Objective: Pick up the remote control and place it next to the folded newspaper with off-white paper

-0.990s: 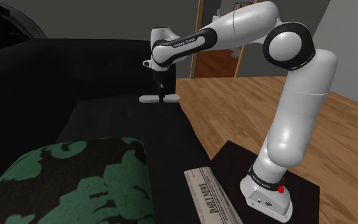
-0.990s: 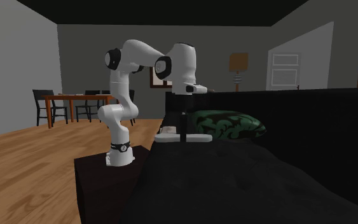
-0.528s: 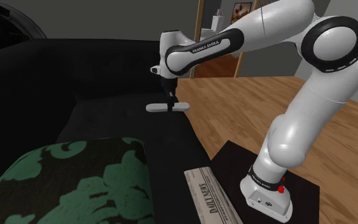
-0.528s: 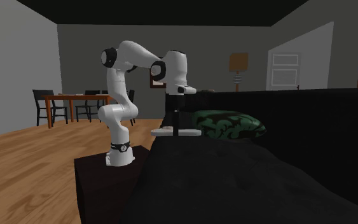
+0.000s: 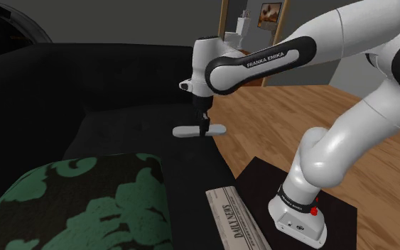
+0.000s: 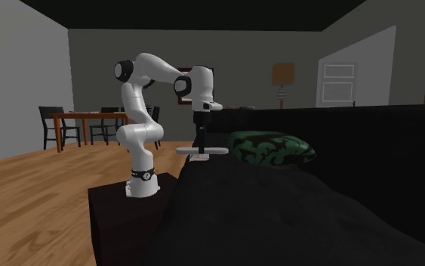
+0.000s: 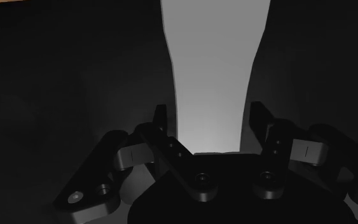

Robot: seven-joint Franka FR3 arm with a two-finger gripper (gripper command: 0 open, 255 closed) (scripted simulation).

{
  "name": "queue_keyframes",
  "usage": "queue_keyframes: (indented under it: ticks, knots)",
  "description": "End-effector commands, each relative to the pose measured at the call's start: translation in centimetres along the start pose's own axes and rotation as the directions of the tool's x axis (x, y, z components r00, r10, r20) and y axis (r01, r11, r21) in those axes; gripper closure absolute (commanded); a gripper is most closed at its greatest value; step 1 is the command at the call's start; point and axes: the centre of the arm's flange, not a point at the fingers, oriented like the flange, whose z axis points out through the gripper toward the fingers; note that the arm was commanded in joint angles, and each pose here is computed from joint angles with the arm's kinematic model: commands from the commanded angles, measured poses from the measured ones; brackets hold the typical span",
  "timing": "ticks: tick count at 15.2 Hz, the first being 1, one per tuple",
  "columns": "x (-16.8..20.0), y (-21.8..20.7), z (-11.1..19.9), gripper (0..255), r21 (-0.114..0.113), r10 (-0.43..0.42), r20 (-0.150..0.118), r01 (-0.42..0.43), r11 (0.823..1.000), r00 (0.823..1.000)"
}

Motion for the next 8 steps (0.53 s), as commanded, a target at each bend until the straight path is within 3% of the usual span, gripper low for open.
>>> queue_keyframes:
  ticks: [1, 5, 8]
  knots:
    - [-1.0, -2.4, 0.1, 255, -0.001, 0.001, 0.0, -0.001, 1.0, 1.0]
    - [-2.7, -7.4, 0.0, 255, -0.001, 0.001, 0.0, -0.001, 1.0, 1.0]
    - [-2.9, -8.1, 1.0, 255, -0.001, 0.001, 0.0, -0.001, 1.0, 1.0]
